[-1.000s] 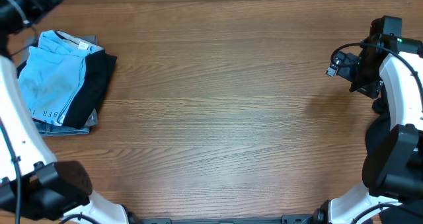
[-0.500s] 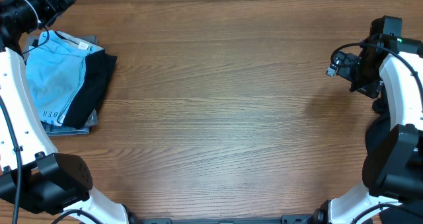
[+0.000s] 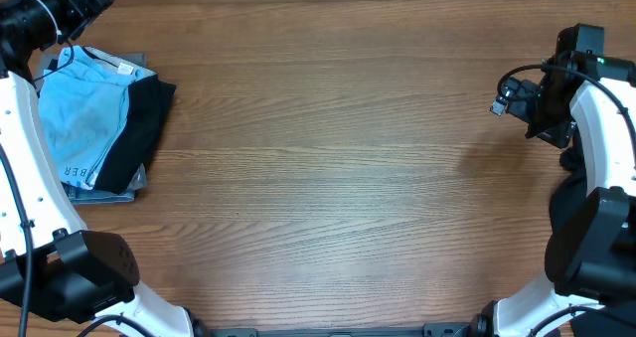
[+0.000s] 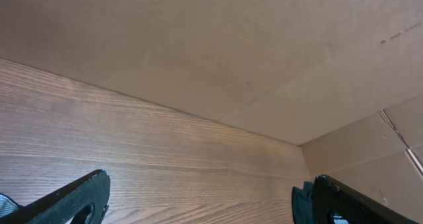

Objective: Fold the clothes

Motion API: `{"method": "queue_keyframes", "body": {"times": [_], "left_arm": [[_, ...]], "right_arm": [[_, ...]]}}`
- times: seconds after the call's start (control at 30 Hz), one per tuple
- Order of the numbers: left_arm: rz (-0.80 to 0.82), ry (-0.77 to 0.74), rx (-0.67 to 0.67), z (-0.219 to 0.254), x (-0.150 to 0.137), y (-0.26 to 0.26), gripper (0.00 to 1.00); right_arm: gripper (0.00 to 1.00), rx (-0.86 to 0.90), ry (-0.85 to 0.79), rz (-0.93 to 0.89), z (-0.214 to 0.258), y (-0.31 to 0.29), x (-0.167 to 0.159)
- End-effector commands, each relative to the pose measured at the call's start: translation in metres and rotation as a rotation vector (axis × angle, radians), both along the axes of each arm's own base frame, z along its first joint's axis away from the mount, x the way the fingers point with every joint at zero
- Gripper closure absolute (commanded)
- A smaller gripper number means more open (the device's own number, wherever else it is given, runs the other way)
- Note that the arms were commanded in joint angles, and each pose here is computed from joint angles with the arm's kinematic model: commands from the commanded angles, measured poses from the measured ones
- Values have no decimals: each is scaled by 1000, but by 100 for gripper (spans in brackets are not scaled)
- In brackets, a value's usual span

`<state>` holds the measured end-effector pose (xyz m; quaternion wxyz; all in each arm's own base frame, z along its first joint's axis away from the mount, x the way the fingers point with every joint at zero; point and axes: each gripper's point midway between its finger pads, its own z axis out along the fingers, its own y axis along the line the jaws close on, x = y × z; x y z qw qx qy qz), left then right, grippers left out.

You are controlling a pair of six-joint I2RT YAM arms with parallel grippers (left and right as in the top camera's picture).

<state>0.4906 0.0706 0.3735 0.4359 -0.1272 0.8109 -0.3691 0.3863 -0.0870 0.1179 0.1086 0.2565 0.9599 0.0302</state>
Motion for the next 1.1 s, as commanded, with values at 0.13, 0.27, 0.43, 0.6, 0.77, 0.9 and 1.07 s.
{"method": "queue_keyframes", "body": {"times": [0.13,0.27,0.43,0.6,0.77,0.9,1.07], "left_arm": [[-3,2,-9,0,0,-2,0],[-3,2,-9,0,0,-2,0],[-3,2,-9,0,0,-2,0],[-3,2,-9,0,0,-2,0],[-3,2,-9,0,0,-2,0],[-3,2,-9,0,0,-2,0],[-3,2,-9,0,0,-2,0]], "right_arm": [[0,-14,-20,-2,7,-1,3],[0,-14,-20,-2,7,-1,3],[0,-14,-20,-2,7,-1,3],[0,-14,-20,-2,7,-1,3],[0,-13,-17,-2,6,-1,3],[0,-13,-17,-2,6,-1,3],[0,-18,-37,0,8,-2,8]]}}
